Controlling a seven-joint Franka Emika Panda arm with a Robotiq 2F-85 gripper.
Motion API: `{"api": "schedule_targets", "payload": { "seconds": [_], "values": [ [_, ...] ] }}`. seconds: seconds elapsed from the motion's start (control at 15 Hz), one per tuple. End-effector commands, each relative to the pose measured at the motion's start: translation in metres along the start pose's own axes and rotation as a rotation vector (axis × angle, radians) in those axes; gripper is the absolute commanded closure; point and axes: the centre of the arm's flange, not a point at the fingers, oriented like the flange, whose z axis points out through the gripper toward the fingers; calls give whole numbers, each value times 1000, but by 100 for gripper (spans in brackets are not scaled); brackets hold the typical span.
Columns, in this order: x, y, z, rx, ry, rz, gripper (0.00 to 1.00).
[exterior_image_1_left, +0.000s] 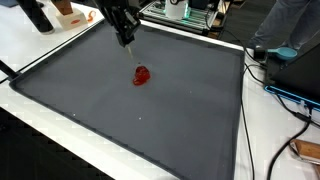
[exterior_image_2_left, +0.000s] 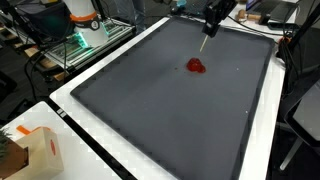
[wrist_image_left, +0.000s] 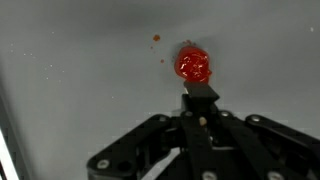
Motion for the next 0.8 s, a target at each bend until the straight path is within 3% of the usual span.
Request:
{"api": "schedule_targets", "payload": {
  "seconds": [0.0,0.27,0.33,0.73],
  "values": [
    [-16,10,3,66,-24,-45,97],
    [-20,11,3,86,-27,-68,97],
    [-7,3,-2,47,-22,-50,87],
    [-9,5,-1,51,-24,-57,87]
  ]
}}
